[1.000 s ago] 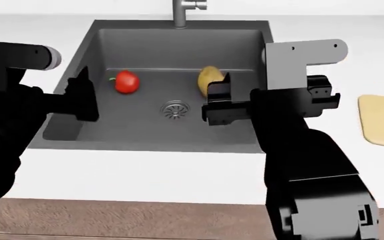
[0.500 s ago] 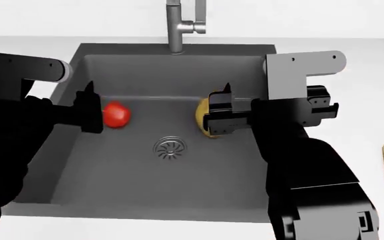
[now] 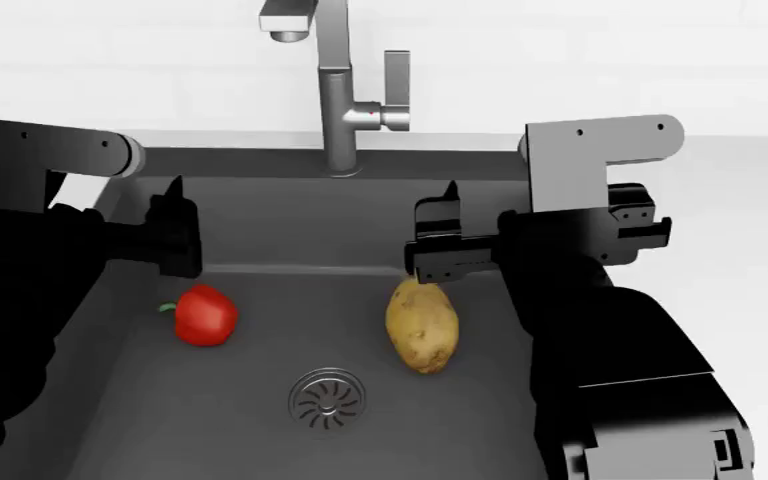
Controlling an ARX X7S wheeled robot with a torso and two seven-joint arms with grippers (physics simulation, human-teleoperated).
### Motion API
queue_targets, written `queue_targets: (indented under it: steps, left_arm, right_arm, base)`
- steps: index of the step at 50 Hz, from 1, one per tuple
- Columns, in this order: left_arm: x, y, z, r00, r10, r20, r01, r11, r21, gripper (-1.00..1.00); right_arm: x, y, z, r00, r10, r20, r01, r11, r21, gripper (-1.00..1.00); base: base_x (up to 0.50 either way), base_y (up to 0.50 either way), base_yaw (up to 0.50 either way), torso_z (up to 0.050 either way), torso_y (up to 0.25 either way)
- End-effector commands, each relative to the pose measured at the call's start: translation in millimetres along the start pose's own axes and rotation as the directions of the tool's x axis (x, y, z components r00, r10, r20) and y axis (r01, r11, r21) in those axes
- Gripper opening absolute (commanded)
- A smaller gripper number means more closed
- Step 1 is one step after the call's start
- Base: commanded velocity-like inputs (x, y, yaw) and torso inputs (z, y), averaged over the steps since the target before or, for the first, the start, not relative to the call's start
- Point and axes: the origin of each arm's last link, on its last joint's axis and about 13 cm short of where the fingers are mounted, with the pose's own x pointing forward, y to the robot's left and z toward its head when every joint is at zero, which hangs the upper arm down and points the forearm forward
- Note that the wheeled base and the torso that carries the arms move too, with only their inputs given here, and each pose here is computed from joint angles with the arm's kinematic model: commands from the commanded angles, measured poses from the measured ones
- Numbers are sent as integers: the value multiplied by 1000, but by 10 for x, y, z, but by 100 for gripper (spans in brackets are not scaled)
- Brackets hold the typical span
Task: Pick the vegetables from the sink and place them on the cutting board.
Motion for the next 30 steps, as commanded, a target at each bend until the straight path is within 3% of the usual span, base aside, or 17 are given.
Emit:
queue_targets:
  steps: [1, 13, 16, 30]
  left_arm:
    - [5, 25, -61, 1000, 11, -8, -11, 1000, -3, 100]
    - [13, 21, -106, 1000, 5, -16, -5, 1000, -8, 100]
    - [20, 33, -90, 1000, 7, -13, -7, 1000, -8, 100]
    - [20, 35, -122, 1000, 11, -19, -11, 1000, -4, 100]
  right_arm:
    - [14, 12, -70, 1000, 3, -19, -3, 1000, -2, 100]
    - [21, 13, -83, 1000, 4, -24, -4, 1000, -1, 100]
    - [13, 20, -85, 1000, 19, -8, -19, 999, -35, 100]
    - [24, 27, -145, 999, 26, -28, -26, 1000, -6, 100]
  base:
    - [285, 0, 0, 0, 0]
    - [62, 0, 0, 0, 1]
    - [52, 0, 0, 0, 0]
    - [150, 0, 0, 0, 1]
